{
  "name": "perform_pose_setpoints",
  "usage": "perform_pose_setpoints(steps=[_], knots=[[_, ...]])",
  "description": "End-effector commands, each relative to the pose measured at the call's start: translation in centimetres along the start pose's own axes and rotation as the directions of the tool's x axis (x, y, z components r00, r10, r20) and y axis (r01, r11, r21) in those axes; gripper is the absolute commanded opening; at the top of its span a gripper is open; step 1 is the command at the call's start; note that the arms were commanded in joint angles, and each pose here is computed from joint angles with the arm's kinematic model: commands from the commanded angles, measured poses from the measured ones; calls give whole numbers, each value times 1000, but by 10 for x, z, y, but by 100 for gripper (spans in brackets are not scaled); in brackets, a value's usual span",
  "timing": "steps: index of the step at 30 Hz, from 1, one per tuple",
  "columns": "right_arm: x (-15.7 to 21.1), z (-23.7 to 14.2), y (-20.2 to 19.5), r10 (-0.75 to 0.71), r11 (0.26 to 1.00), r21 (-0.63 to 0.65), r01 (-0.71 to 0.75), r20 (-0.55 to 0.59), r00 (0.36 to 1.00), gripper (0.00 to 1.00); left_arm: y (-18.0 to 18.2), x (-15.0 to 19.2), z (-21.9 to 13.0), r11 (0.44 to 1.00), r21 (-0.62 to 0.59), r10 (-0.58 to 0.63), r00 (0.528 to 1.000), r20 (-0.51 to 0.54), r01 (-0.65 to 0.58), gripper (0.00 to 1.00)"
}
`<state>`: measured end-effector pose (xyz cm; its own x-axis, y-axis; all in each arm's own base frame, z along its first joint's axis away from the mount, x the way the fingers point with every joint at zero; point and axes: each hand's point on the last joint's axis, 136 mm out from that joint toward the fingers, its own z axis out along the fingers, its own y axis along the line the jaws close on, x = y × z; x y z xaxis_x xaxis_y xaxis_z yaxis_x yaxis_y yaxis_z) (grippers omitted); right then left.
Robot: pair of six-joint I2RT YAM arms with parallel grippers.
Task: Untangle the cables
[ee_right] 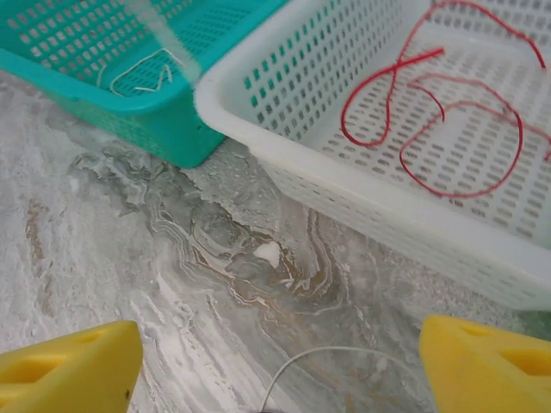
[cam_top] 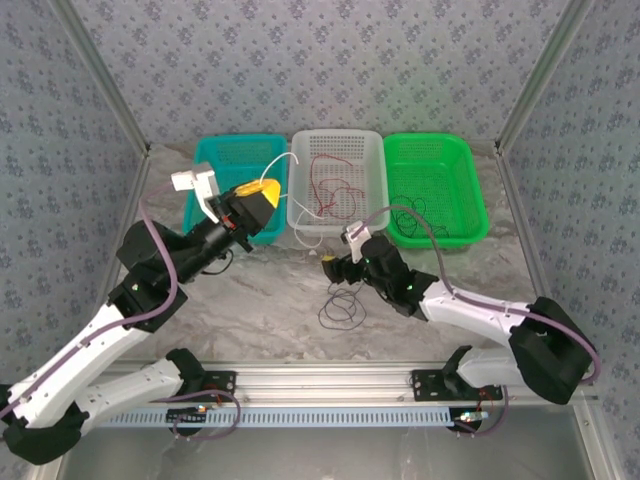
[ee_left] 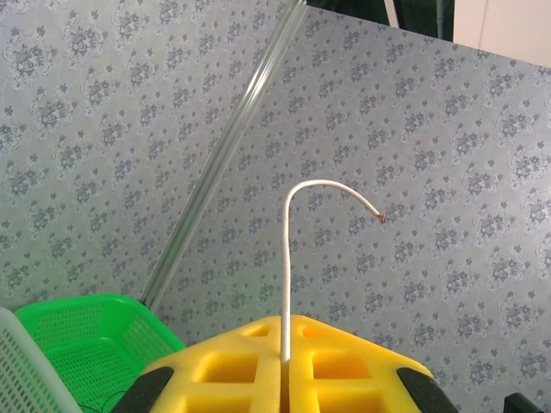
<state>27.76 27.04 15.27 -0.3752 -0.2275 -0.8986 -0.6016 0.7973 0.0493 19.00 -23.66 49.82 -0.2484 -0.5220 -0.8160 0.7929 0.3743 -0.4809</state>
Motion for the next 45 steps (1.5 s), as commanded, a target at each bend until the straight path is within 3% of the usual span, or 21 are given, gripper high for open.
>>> perform_pose_setpoints(steps=[1, 11, 22, 31, 40, 45], knots=[[-6, -1, 3, -73, 997, 20, 72, 56, 996, 89, -12, -17, 1, 999, 33, -6, 999, 47, 5, 8], [-22, 15, 51, -186, 978, -68, 196, 134, 973, 90, -14, -18, 5, 998, 45, -34, 998, 49, 32, 7], [-50, 14, 22, -188, 977, 139, 161, 215, 958, 89, -14, -18, 3, 999, 42, -26, 999, 44, 24, 7], [-49, 2, 21, -180, 979, 145, 146, 254, 950, 88, -15, -19, 0, 998, 48, -30, 998, 52, 27, 7], [-85, 1, 45, -202, 979, 72, 189, 368, 908, 89, -18, -20, 0, 997, 69, -48, 997, 55, 45, 7], [-101, 8, 48, -255, 967, 87, 240, 390, 885, 81, -20, -21, -1, 996, 77, -51, 997, 59, 46, 7]])
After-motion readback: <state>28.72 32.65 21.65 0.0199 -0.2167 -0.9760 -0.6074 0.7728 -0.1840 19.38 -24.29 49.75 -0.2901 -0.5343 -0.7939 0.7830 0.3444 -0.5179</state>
